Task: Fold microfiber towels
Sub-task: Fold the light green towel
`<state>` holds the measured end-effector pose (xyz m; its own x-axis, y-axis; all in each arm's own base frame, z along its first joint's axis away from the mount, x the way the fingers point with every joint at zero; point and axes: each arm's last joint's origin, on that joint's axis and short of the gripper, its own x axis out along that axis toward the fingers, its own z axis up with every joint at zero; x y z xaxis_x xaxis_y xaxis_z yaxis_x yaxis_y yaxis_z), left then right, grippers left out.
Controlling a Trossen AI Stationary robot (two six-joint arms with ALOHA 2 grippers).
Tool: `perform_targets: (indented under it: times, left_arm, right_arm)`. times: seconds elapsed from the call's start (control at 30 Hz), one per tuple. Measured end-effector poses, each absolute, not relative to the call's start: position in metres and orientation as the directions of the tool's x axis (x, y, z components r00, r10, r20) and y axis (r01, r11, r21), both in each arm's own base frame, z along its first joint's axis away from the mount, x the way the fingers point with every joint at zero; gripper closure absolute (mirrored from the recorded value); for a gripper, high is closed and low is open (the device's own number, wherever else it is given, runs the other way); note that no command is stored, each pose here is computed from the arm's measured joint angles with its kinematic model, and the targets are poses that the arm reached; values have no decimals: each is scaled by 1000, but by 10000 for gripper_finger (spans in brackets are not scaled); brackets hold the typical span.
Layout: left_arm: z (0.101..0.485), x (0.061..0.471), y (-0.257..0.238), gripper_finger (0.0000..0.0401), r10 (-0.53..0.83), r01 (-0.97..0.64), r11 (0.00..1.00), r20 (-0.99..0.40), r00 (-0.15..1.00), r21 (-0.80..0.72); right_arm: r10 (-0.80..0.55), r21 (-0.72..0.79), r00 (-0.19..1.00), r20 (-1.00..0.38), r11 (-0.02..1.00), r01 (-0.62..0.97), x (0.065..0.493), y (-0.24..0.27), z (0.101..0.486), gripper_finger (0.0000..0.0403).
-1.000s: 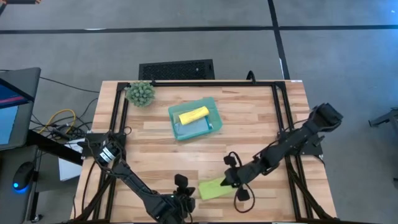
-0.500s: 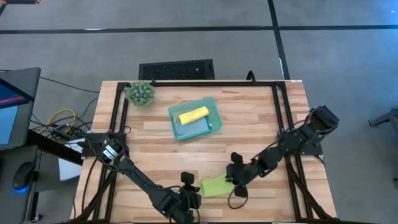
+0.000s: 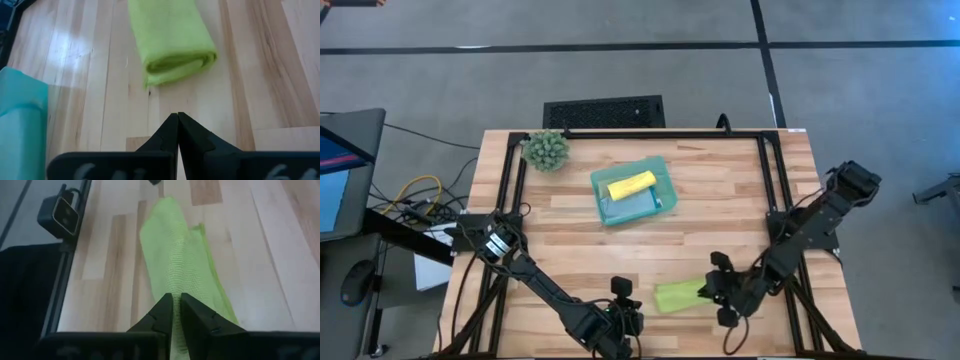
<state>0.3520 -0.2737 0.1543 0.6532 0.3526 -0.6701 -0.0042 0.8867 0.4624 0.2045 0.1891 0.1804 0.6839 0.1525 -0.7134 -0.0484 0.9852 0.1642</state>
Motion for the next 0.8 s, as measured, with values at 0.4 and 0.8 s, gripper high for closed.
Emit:
perform_targets:
  times: [0.4,0.8]
  left_arm:
    - [141,358,-264,401,336,11,890,-672,660,455]
    - [146,372,-261,401,273,40,905,-651,708,423]
  right_arm:
    - [40,87,640,-768,995,42,206,189,157,345]
    - [-30,78,609,-793,986,149,192,185,160,390]
